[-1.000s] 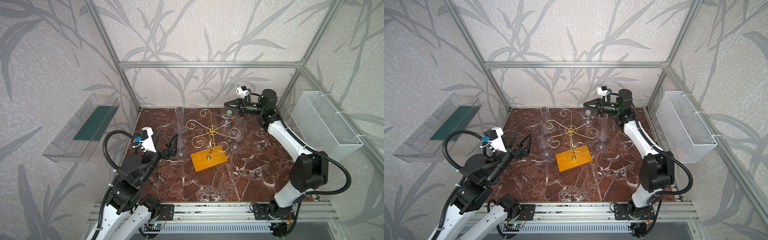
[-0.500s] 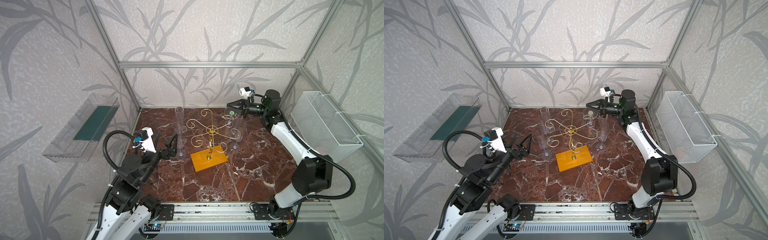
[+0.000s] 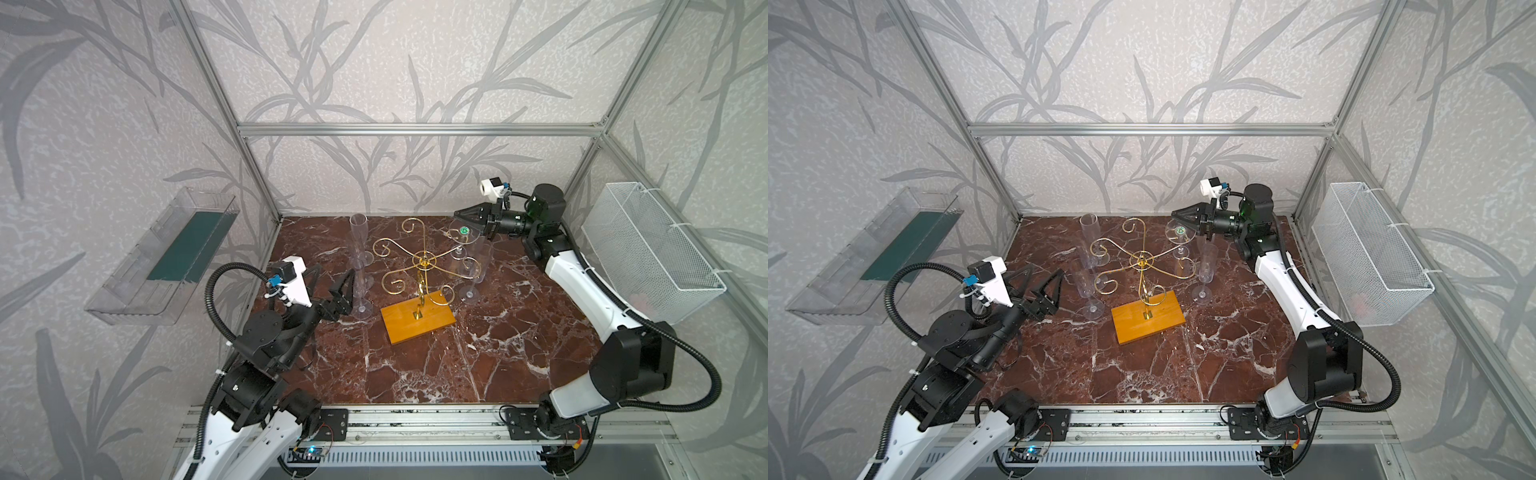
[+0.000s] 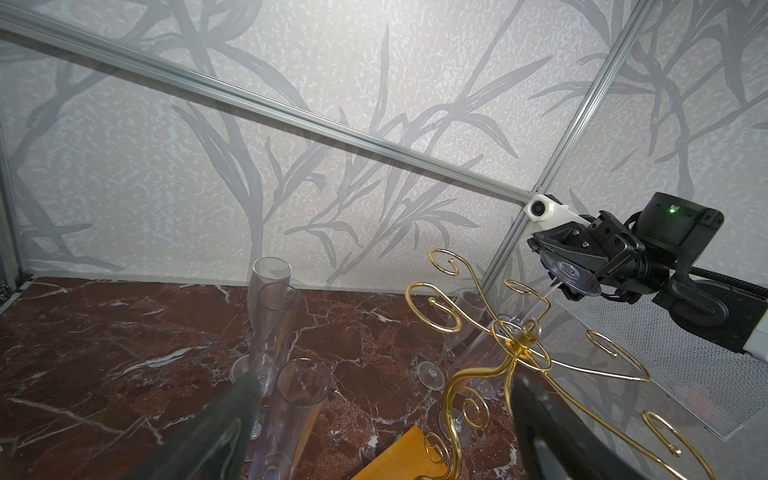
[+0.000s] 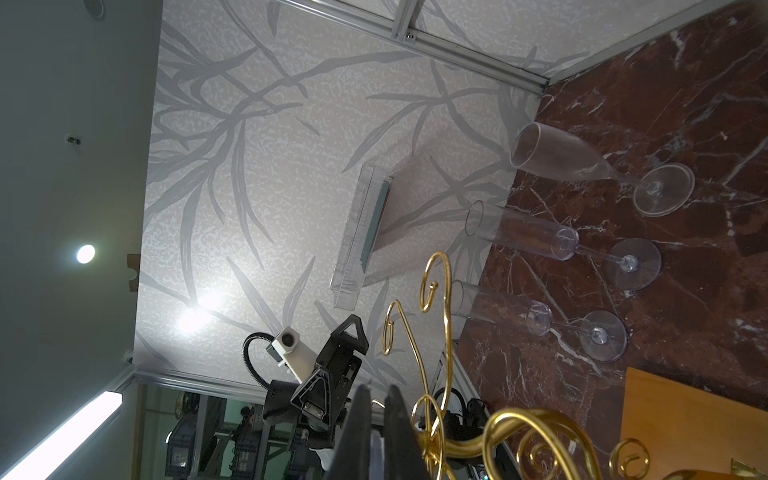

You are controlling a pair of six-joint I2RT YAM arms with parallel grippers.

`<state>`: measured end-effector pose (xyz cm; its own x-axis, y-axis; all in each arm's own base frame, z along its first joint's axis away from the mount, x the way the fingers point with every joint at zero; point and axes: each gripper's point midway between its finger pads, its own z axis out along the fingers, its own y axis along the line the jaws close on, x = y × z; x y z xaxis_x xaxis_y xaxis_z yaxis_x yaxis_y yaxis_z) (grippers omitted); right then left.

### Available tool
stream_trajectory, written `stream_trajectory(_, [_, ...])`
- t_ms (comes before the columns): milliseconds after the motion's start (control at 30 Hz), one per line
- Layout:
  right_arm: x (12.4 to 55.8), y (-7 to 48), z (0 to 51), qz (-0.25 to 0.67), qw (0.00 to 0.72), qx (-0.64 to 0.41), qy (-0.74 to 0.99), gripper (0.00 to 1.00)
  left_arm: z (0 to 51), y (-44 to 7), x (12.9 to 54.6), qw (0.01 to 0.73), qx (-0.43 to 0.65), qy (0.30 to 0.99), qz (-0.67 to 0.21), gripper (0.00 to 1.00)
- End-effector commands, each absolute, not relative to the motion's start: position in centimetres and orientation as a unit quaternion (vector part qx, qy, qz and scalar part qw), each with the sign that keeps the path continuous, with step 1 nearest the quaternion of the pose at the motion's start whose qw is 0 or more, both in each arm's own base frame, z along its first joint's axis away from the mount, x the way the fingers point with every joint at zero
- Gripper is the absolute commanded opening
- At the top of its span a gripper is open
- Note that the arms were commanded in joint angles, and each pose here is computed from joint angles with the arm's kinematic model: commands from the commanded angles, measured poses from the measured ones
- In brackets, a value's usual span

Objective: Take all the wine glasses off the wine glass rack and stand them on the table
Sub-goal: 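Close the right gripper on the base of the hanging clear flute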

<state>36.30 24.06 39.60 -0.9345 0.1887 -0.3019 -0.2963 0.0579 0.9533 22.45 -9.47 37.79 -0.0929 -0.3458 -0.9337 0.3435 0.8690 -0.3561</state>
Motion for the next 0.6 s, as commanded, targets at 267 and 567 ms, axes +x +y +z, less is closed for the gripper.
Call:
stream_trajectory(267, [35.5,26.5,42.0,0.691,0.193,-0.079,0.693,0.0,37.9,-8.9,22.4,0.675,-0.016,0.692,-0.255,0.96])
stream_trajectory(567, [37.1,27.4,43.8,0.688,0.228,-0.098,0.682,0.0,38.4,-8.5,21.8,0.683,-0.017,0.685,-0.254,0.96])
